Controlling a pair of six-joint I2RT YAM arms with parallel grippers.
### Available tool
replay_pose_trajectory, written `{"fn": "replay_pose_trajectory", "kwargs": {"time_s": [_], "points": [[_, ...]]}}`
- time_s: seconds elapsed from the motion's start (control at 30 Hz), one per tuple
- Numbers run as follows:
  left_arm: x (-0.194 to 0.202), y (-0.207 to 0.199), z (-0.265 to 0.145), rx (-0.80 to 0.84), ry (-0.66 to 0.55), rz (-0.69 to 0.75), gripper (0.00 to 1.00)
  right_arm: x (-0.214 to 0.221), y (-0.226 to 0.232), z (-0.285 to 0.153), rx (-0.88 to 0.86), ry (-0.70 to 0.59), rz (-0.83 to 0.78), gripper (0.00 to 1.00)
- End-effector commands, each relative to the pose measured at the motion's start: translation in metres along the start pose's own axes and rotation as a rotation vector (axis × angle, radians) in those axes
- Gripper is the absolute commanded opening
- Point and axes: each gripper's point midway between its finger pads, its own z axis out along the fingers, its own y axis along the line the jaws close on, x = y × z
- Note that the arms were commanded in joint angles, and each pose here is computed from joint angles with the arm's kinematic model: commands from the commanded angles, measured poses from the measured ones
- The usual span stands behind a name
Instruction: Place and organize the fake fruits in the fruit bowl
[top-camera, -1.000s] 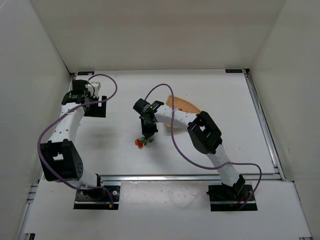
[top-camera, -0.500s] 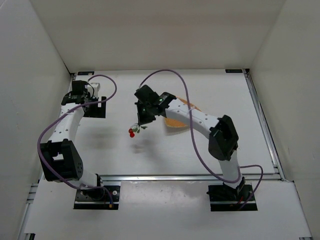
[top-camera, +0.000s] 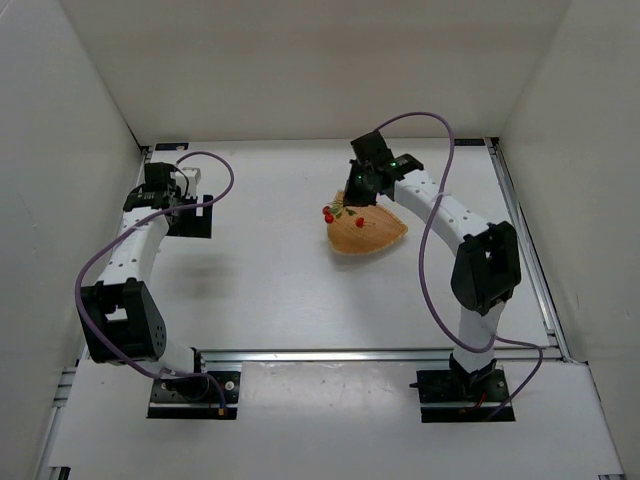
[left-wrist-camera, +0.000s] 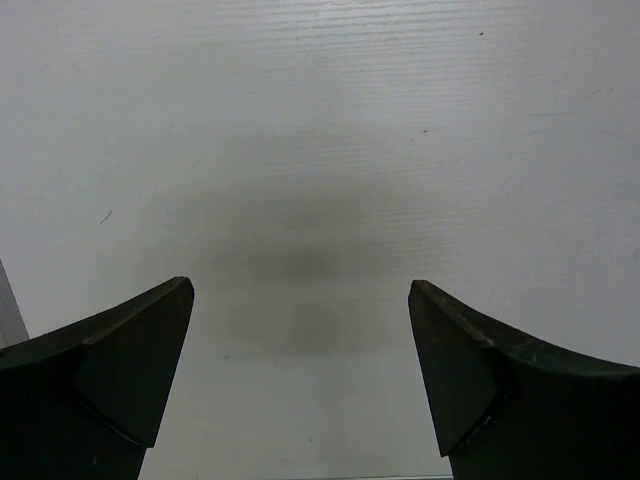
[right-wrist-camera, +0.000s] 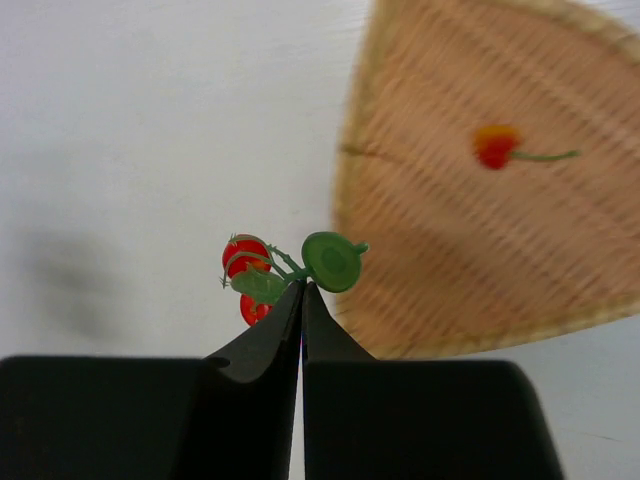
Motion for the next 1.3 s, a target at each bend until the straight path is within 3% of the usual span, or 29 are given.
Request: {"fn": "replay_pose_trajectory", "kwargs": {"time_s": [0.0,0.13,0.2,0.23,0.3,0.33,0.37,0.53,0.67,0.8,0.97,1.27], "points": [[-0.005,-0.003,-0.015,0.011,-0.05,-0.006,1.0,-0.014,-0.018,0.004,0.031,-0.023,0.007,0.0],[-0.002,-0.002,-0.015,0.003,-0.04,-0.007,1.0,-0.006,-0.041,0.018,0.067,0.04,0.019,0.0],[-0.002,-0.002,-0.015,0.003,-0.04,-0.007,1.0,0.001,-0.051,0.022,0.051,0.097,0.035,0.09],[-0.002,-0.002,-0.015,0.003,-0.04,-0.007,1.0,0.005,-0.045,0.025,0.014,0.122,0.028,0.35],[-0.002,-0.002,-0.015,0.003,-0.04,-0.007,1.0,0.005,-0.046,0.025,0.013,0.123,0.013,0.72],[-0.002,-0.002,-0.015,0.003,-0.04,-0.007,1.0,0.0,-0.041,0.016,-0.001,0.103,0.01,0.9],[-0.001,-0.002,-0.012,0.005,-0.031,-0.007,1.0,-0.006,-0.043,0.01,0.014,0.079,-0.001,0.97],[-0.003,0.005,-0.014,-0.02,-0.037,-0.015,1.0,-0.043,-0.066,-0.039,0.023,-0.053,0.057,1.0],[-0.003,0.011,-0.018,-0.031,-0.045,-0.039,1.0,-0.046,-0.12,-0.069,0.058,-0.084,0.112,1.0],[0.007,0.021,-0.015,-0.034,-0.026,-0.086,1.0,-0.016,-0.216,-0.089,0.17,-0.048,0.299,1.0],[0.012,0.034,-0.018,-0.053,-0.037,-0.135,1.0,0.02,-0.3,-0.114,0.26,-0.076,0.517,1.0],[0.018,0.038,-0.017,-0.035,-0.035,-0.19,1.0,0.037,-0.325,-0.124,0.353,-0.095,0.475,1.0]]}}
